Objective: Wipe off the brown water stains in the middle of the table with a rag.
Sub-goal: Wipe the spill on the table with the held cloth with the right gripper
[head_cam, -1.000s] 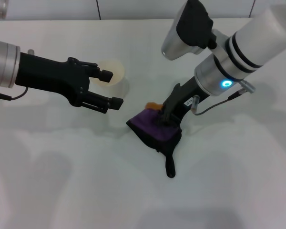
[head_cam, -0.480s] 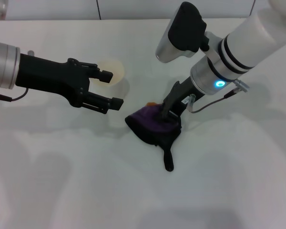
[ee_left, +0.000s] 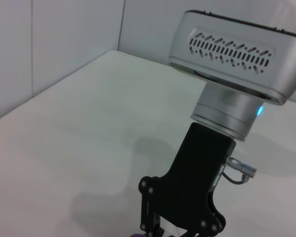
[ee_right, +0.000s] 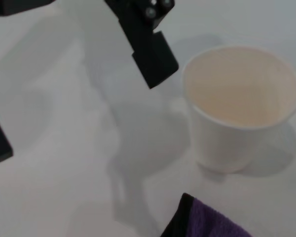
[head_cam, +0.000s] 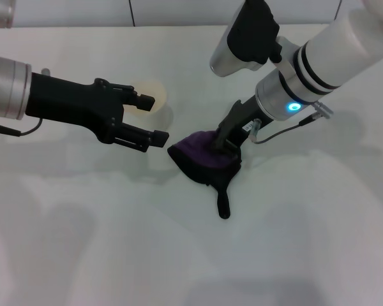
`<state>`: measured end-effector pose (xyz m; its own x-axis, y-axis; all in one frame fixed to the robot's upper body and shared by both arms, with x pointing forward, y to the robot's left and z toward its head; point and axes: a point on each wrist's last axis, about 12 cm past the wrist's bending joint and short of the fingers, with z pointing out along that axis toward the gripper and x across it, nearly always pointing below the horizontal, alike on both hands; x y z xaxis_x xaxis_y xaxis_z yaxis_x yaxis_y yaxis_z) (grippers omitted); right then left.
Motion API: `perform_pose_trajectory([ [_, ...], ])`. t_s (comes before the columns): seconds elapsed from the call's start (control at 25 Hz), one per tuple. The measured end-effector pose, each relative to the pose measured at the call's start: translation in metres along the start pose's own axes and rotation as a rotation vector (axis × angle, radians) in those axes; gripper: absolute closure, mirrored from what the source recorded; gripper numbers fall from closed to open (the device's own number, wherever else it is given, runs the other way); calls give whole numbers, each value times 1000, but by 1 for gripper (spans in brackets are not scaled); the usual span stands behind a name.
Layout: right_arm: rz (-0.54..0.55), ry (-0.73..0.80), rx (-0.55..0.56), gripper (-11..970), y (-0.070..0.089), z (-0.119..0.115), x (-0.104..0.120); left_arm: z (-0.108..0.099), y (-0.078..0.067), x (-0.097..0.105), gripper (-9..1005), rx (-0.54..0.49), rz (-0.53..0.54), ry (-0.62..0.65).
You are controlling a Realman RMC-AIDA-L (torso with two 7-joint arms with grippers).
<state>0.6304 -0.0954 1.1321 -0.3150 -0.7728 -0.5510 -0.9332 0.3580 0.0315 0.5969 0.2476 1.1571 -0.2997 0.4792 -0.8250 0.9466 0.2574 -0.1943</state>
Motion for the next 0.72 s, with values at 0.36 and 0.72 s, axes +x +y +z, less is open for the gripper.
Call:
perform_pose_trajectory([
  [0.36,37,-41,50,862,-12,-5,0,0,0,0,114,-3,-1,0],
  [0.72,78,-63,63,863,-18,-10,7,0,0,2,115,-4,-5,0],
])
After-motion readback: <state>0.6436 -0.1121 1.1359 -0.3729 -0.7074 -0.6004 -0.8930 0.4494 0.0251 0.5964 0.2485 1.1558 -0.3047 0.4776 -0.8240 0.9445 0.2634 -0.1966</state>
